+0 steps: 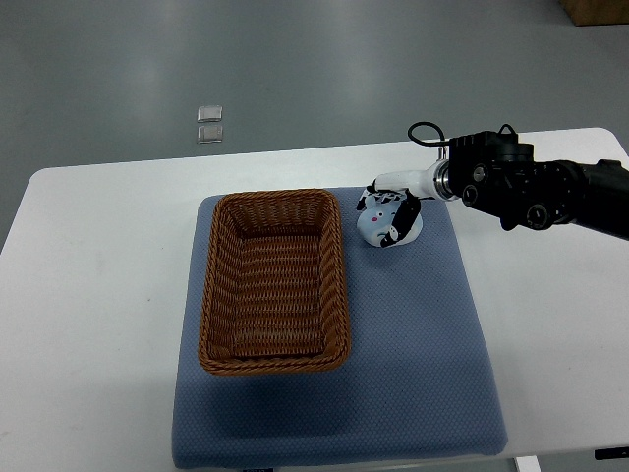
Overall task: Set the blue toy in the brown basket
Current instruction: 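Lower the right hand onto the plush toy and close fingers around it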
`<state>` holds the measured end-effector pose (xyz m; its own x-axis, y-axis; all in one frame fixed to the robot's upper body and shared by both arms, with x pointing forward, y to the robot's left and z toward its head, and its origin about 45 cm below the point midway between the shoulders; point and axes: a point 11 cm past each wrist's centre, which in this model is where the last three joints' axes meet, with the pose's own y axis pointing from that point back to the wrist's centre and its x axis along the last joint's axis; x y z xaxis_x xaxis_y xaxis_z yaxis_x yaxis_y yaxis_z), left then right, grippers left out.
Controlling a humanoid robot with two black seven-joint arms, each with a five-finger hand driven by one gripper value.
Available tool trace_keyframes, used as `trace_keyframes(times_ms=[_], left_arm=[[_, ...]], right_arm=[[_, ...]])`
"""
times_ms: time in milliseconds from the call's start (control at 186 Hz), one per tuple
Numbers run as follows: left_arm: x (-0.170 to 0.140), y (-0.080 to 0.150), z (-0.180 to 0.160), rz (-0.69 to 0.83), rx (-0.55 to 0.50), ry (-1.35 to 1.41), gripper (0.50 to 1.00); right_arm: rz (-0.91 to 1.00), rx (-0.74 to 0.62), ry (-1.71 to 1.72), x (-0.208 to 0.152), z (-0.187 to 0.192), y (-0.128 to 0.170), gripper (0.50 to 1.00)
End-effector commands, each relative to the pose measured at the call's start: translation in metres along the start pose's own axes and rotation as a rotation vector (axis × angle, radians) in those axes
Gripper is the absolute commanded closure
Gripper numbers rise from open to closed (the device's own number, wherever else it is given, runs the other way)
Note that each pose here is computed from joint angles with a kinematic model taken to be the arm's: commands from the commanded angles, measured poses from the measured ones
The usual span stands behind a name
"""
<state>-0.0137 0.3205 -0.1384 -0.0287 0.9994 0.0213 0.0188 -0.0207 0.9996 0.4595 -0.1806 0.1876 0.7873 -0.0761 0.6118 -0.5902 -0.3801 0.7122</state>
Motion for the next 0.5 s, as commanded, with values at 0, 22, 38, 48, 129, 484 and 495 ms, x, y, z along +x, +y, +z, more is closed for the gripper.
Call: trace_keyframes(times_ms=[0, 22, 38, 48, 129, 484, 495], left_arm=[[0.001, 0.000, 0.000, 0.002, 0.000, 0.000, 0.500], [0.001, 0.000, 0.000, 0.002, 0.000, 0.000, 0.500], [0.001, 0.000, -0.001, 0.002, 0.002, 0.000, 0.500], [0.001, 0.000, 0.000, 0.002, 0.000, 0.000, 0.500], [0.001, 0.000, 0.000, 0.003, 0.000, 0.000, 0.500], [0.002, 0.000, 0.000, 0.005, 0.000, 0.002, 0.500], [0.001, 0.000, 0.000, 0.003, 0.000, 0.001, 0.500]], right_arm=[[-0.002, -0.012, 0.030, -0.002, 0.004, 0.000, 0.920], [0.000, -0.014, 0.036, -0.002, 0.004, 0.000, 0.948], [0.002, -0.016, 0.040, -0.002, 0.005, 0.000, 0.983], [0.003, -0.016, 0.040, -0.001, 0.004, 0.000, 0.999], [0.010, -0.021, 0.039, 0.002, 0.007, 0.003, 1.000], [0.062, -0.005, 0.055, 0.042, -0.003, 0.025, 1.000], [0.066, -0.002, 0.060, 0.045, -0.005, 0.027, 1.000]])
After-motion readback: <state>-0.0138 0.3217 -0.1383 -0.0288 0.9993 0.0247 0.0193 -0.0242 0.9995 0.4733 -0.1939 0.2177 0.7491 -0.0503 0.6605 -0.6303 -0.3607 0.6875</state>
